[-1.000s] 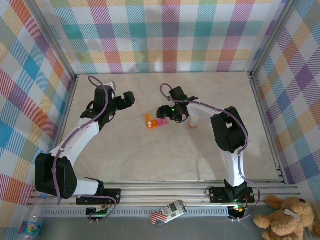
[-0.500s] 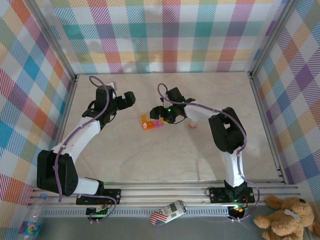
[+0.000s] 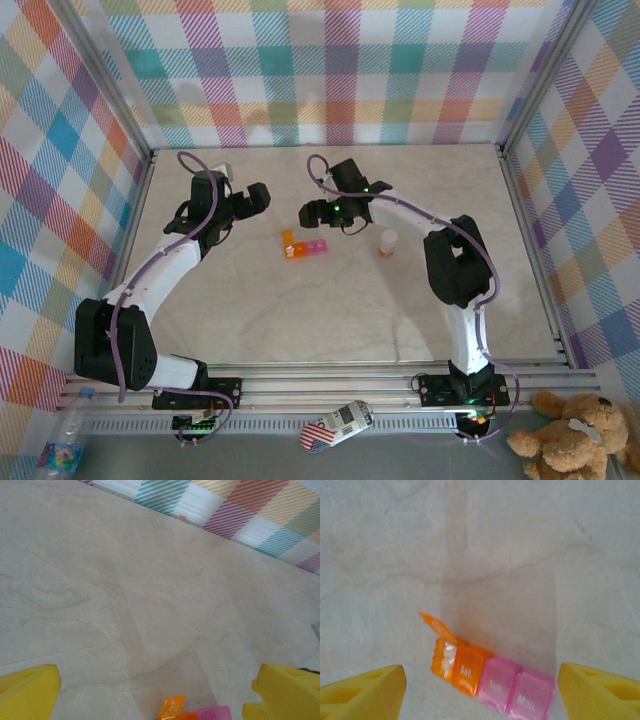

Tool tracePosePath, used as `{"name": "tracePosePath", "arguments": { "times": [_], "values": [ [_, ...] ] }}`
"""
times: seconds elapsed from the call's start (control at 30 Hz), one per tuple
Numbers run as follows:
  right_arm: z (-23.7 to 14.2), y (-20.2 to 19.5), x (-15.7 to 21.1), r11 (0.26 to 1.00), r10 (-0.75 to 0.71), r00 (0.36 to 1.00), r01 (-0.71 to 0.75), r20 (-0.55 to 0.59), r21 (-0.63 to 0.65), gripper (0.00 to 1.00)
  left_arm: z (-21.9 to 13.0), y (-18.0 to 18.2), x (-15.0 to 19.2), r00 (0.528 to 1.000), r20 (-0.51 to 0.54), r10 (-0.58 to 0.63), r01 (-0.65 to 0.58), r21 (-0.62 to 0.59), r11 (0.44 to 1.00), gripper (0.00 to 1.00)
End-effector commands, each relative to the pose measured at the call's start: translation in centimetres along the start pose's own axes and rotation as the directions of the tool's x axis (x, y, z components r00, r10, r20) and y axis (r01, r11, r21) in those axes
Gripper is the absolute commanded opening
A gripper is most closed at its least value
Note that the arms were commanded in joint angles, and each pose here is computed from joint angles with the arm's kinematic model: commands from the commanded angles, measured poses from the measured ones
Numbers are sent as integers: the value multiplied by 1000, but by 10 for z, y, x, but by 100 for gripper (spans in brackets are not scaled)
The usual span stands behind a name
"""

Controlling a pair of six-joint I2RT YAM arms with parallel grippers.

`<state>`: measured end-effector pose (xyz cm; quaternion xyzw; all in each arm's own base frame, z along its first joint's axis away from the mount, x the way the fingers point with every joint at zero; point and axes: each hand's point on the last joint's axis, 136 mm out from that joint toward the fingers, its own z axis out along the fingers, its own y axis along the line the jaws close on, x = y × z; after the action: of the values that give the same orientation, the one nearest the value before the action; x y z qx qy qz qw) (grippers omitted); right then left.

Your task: Sort the pills into containers

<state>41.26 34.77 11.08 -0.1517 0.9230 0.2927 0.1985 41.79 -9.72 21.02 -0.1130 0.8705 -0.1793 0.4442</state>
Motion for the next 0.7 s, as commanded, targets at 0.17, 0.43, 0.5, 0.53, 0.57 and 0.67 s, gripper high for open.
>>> {"name": "tracePosePath", "arguments": {
  "times": [0.17, 0.43, 0.5, 0.53, 0.57, 0.67],
  "values": [
    [18, -31, 33, 986, 126, 988, -114, -92, 119, 80, 5, 4, -6, 1000, 10, -10, 10, 1, 1000, 100],
    [28, -18, 52, 986, 164, 975, -157, -150, 55, 79, 6, 3, -7, 1000, 12, -16, 16, 4, 1000, 100],
    [30, -10, 56, 988, 156, 974, -154, -166, 28, 79, 7, 2, -8, 1000, 13, -17, 17, 6, 1000, 100],
    [31, -5, 58, 988, 155, 972, -155, -177, 10, 79, 7, 2, -8, 1000, 12, -16, 16, 7, 1000, 100],
    [32, 0, 59, 988, 150, 971, -155, -186, -13, 79, 7, 2, -7, 1000, 11, -18, 18, 9, 1000, 100],
    [29, 19, 62, 984, 128, 970, -150, -207, -93, 78, 7, 2, -8, 1000, 12, -22, 22, 9, 1000, 100]
  ]
}}
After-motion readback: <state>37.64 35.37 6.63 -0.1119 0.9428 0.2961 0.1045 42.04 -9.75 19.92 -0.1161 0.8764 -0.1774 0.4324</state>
